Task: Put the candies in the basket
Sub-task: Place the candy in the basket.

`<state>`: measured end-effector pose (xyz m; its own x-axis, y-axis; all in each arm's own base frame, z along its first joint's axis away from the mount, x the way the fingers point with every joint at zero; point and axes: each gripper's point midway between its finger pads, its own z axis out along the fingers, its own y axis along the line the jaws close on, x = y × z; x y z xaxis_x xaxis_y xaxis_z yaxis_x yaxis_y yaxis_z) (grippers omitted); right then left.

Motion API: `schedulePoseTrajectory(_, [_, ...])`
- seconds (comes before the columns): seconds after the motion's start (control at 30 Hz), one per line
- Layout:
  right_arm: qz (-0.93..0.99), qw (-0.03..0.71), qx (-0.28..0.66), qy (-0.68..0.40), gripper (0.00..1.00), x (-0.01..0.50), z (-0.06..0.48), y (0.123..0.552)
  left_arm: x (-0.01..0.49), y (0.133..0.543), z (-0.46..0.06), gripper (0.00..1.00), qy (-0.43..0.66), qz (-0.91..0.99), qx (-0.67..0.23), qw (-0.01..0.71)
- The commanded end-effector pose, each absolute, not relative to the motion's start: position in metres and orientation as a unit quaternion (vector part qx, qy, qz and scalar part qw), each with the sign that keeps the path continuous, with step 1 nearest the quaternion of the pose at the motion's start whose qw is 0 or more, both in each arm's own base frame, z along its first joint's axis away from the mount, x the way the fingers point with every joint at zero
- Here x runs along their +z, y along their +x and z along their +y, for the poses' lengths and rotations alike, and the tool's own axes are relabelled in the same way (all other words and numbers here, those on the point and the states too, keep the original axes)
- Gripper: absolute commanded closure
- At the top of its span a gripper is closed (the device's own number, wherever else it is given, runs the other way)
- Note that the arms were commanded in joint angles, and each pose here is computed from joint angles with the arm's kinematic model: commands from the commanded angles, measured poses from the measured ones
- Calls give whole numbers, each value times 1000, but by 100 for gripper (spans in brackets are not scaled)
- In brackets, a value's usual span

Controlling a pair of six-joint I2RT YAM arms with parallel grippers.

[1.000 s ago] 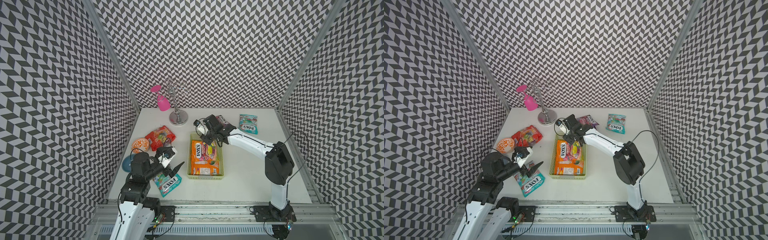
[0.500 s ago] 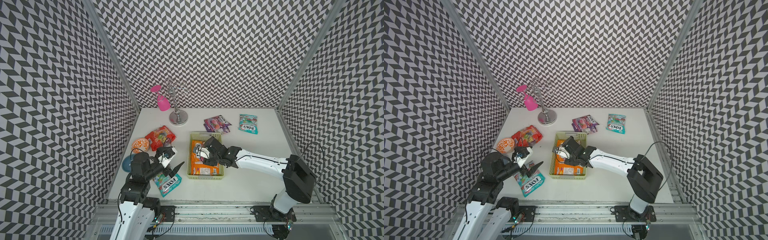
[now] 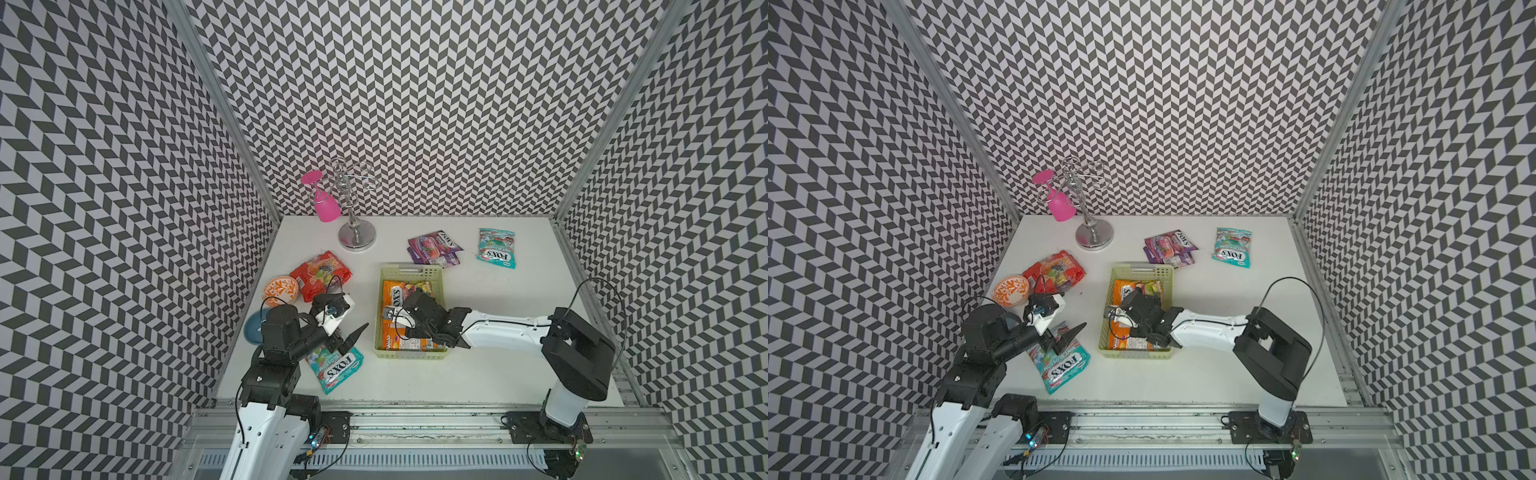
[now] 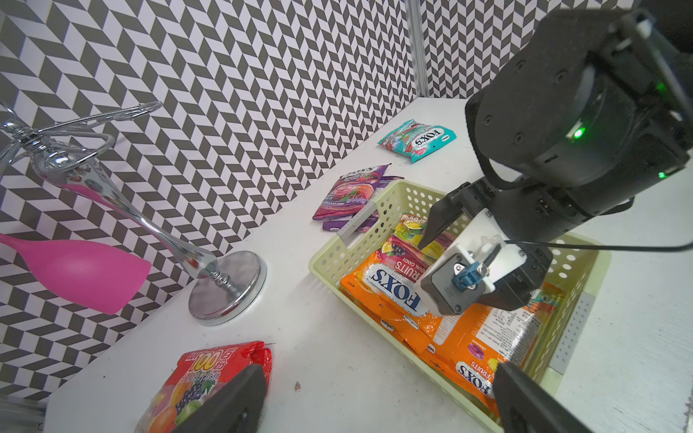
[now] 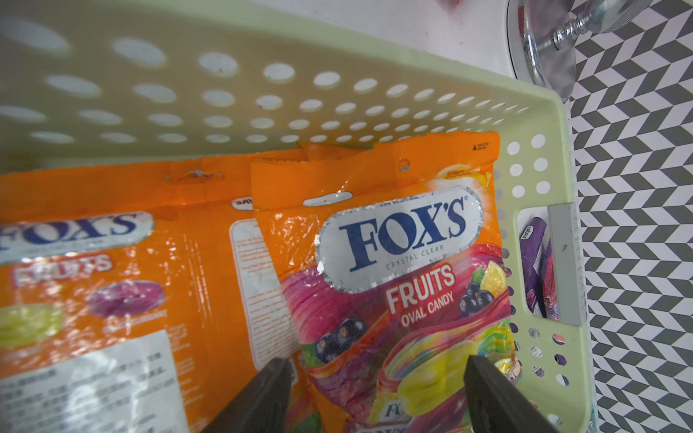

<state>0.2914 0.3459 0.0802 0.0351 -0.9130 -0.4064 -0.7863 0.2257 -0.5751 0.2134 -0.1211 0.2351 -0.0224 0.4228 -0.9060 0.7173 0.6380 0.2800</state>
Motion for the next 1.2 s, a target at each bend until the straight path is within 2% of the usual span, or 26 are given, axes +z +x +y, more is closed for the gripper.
schedulePoseTrajectory(0.0, [684,389,-89,-611,23,77,355,298,241,214,-120,1,403,697,-125,580])
schedulePoseTrajectory(0.23, [683,392,-120,-604,23,76,352,309,241,214,-120,1,403,697,-125,579])
schedulePoseTrajectory(0.5, [686,436,-125,-568,25,115,353,329,240,213,-121,1,404,697,-127,578])
schedulePoseTrajectory(0.7, [703,449,-124,-537,29,125,350,348,240,214,-120,1,404,698,-125,578])
schedulePoseTrajectory(0.97, [719,424,-122,-537,34,105,350,362,240,213,-121,1,406,696,-127,578])
schedulePoseTrajectory(1.17, [722,389,-88,-565,32,99,353,339,241,213,-122,1,406,696,-127,579])
